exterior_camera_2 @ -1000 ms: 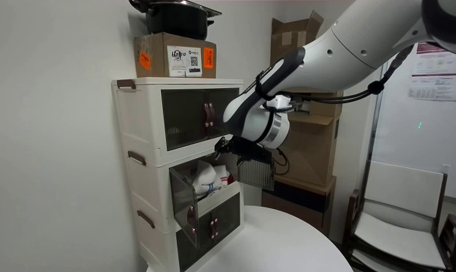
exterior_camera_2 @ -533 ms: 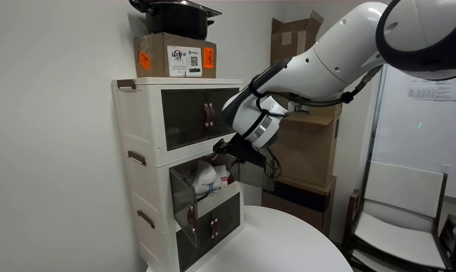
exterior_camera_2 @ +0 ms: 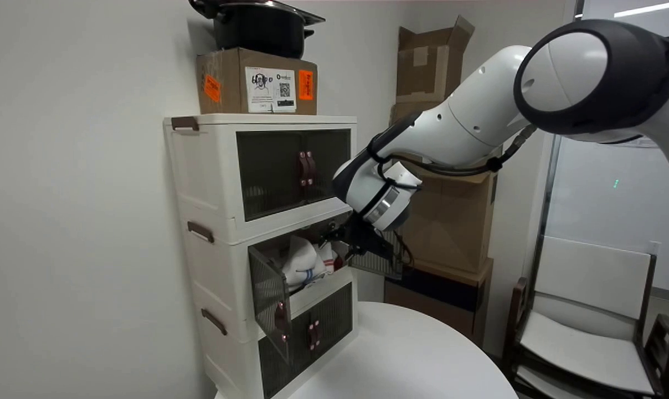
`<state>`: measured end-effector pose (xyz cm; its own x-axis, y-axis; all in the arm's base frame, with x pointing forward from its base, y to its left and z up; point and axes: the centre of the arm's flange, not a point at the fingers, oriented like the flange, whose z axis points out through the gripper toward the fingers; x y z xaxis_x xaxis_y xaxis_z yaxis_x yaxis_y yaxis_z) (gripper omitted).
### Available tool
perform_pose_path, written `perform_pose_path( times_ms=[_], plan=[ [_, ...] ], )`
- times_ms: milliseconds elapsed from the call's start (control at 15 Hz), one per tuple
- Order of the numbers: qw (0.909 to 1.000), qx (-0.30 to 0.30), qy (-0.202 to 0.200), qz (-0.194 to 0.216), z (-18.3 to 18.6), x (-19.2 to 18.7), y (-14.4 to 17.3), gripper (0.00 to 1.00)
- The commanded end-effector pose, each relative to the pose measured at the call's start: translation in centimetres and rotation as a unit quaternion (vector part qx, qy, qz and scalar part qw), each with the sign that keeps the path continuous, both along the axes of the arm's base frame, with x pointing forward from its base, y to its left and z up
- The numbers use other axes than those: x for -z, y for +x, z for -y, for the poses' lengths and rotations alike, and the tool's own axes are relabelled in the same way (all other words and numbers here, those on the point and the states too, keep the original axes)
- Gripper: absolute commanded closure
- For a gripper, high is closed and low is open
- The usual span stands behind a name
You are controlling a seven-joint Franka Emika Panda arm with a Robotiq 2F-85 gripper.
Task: Remove the towel from the cupboard
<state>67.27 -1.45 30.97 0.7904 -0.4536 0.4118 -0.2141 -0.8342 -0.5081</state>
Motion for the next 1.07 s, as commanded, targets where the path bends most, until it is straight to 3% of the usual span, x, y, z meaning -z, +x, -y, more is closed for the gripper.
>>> perform_pose_path(
  times_ms=[0,1000],
  plan=[
    [0.9995,0.017,0.023,0.012,-0.7,0.7,2.0,0.0],
    [0.9926,0.097,0.073,-0.003,-2.6,4.1,6.1,0.0]
  ],
)
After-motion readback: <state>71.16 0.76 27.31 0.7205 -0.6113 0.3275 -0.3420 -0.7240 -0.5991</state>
